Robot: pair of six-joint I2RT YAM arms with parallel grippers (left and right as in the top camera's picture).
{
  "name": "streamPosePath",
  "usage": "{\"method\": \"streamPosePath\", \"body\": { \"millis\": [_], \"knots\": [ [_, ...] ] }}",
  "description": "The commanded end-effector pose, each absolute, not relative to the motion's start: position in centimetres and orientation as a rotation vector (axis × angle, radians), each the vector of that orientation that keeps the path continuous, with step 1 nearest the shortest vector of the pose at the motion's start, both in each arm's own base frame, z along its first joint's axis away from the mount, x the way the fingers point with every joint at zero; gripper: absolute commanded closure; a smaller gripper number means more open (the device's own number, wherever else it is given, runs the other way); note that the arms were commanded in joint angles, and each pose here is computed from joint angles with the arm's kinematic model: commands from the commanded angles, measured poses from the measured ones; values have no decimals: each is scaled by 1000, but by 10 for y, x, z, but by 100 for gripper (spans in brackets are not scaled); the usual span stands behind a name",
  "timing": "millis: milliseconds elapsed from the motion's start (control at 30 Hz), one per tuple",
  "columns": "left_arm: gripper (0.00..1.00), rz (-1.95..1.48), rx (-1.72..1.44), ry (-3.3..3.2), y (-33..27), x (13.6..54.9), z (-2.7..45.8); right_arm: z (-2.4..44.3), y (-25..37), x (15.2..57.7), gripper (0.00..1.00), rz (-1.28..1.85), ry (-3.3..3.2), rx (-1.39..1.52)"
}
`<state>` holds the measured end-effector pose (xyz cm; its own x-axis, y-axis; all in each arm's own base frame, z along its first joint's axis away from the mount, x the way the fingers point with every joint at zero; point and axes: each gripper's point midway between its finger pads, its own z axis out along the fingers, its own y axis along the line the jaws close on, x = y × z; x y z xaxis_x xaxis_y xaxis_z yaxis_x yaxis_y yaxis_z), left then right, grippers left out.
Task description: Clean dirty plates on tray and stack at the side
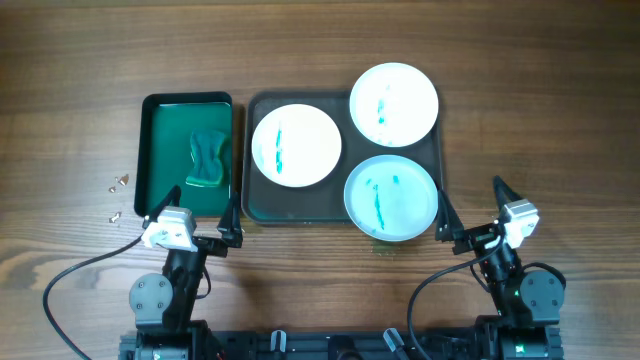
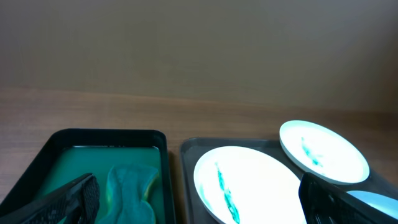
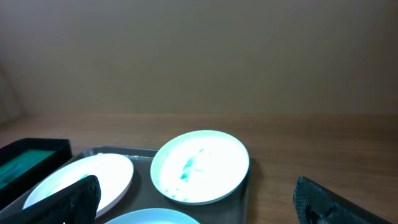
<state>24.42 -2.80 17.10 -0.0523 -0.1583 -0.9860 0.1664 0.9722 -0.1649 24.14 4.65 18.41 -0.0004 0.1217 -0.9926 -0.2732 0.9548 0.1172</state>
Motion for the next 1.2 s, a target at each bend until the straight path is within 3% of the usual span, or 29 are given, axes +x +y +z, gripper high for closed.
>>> {"method": "streamPosePath", "body": {
  "millis": [0,267,467,800,900,933,1033,1167],
  "knots": [
    [0,-307,6,1574,-32,240,198,203,58,238,0,374,1531,-167],
    [0,-383,13,1790,-43,246,236,253,78,263,0,499,1672,-239],
    [0,-382,-11,2097,-42,272,258,260,87,306,0,618,2019,-199],
    [0,-351,-174,2677,-30,317,213,216,85,346,0,646,2448,-207],
    [0,-355,-187,2731,-30,328,192,201,93,357,0,763,2491,-92],
    [0,-355,-185,2724,-30,336,188,197,98,360,2,788,2492,-107],
    [0,-400,-177,2727,-35,349,177,179,121,365,21,813,2533,-146],
    [0,-408,-182,2751,-35,352,168,148,155,380,24,689,2628,-98]
  ]
}}
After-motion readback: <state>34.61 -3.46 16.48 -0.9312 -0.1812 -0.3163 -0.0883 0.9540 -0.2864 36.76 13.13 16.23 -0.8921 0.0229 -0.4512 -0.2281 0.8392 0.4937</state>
